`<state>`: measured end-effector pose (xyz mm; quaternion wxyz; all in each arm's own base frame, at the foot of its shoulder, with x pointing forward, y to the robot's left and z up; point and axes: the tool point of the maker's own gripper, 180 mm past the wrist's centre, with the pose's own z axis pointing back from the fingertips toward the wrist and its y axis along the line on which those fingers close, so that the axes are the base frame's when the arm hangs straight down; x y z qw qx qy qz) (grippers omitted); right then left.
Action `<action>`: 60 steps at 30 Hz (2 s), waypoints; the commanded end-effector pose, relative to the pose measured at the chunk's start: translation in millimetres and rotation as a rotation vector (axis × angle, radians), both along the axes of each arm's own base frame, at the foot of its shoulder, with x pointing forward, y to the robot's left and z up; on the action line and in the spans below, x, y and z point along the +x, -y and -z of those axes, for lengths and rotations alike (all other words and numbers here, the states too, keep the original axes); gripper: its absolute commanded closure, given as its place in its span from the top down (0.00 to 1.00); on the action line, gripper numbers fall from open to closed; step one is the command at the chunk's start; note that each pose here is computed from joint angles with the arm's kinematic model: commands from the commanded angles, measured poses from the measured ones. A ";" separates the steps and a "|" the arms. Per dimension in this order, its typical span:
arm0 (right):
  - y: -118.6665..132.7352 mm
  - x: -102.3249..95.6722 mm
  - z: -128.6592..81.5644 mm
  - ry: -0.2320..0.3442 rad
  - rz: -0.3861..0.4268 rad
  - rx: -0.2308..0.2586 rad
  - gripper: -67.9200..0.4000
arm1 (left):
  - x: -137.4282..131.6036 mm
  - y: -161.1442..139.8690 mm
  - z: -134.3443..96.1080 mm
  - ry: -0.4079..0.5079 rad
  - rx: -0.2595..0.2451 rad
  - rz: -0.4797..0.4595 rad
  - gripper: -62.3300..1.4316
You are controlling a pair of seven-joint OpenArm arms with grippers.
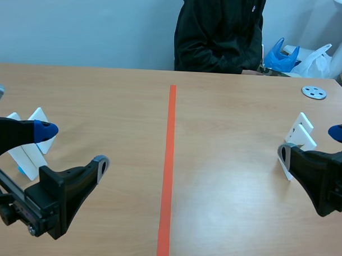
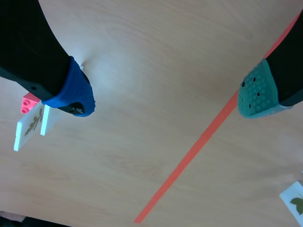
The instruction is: Sort the leaf by its shape. The table is split by an orange tape line. A compound leaf with several leaflets goes to the left side, a simple leaf with one blade goes to the right side. Return to the home posture when a red brick is placed on the table.
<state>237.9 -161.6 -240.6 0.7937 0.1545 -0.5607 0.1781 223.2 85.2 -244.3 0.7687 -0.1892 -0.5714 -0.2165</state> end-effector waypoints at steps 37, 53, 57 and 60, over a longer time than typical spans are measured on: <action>-8.4 1.7 -10.4 0.044 -0.037 0.034 0.92 | 2.4 -1.2 -5.7 0.019 -0.016 -0.012 1.00; -1.1 6.2 -11.9 0.043 0.018 0.052 0.92 | 2.2 -1.2 -5.6 0.019 -0.015 -0.012 1.00; -1.1 6.0 -11.2 0.040 0.018 0.050 0.92 | 2.2 -1.2 -5.6 0.019 -0.015 -0.012 1.00; -1.0 5.9 -10.8 0.038 0.018 0.049 0.92 | 2.2 -1.2 -5.6 0.019 -0.015 -0.012 1.00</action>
